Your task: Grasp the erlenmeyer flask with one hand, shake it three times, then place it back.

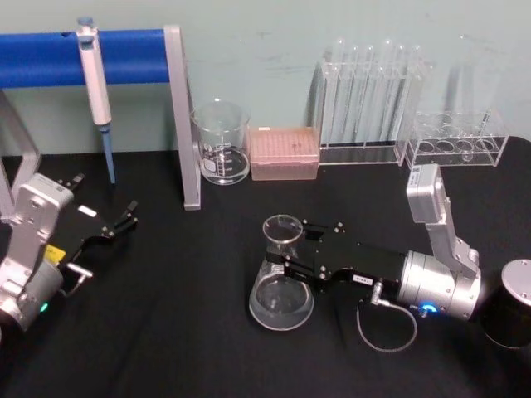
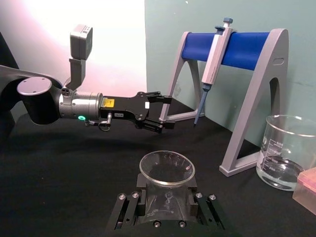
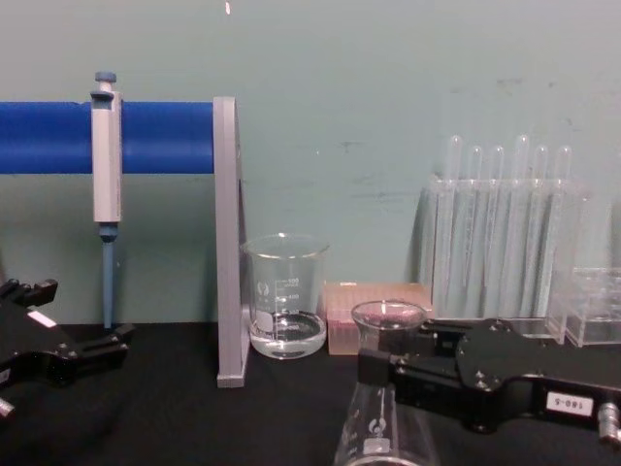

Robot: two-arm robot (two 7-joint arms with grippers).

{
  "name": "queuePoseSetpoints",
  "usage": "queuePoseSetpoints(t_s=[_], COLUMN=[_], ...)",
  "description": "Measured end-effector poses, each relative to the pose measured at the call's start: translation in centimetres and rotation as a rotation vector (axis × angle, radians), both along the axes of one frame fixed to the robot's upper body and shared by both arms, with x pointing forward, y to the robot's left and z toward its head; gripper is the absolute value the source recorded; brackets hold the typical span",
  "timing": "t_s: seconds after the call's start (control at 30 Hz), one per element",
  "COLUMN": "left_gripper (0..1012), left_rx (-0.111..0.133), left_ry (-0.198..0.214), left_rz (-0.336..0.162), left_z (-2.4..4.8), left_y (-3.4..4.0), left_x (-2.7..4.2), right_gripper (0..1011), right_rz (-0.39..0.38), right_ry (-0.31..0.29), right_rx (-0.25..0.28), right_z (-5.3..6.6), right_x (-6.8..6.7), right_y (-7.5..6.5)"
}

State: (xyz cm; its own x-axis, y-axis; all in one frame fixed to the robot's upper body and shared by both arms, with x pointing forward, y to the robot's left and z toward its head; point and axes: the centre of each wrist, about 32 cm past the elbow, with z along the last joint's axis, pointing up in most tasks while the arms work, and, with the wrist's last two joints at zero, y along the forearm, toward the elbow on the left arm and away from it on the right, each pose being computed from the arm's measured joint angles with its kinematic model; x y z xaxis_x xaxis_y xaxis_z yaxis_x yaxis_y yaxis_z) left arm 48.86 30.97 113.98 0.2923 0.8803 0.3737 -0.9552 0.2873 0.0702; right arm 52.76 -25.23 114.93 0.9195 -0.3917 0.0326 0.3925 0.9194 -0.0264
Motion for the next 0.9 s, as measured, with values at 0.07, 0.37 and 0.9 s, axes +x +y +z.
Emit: queuePoseSetpoints(t_s=[0.07,0.37,0.9], left_gripper=[1001,1001,1001], left_rx=[0.000,0.000,0.000], left_ry=[0.000,0.000,0.000], left_rz=[0.000,0.000,0.000], left_z=[0.00,0.00,0.00], left_y=[0.00,0.00,0.00], left_x=[0.00,0.00,0.00], right_gripper=[458,458,458], right_rz=[0.000,-0.003,-0.007], right_ry=[0.002,0.012,0.029], right_rx=[-0.001,-0.001,-0.007], right_z=[-0.06,-0.35,-0.71], right_x=[0.00,-0.04,-0.11], right_y=[-0.03,-0.09,-0.29])
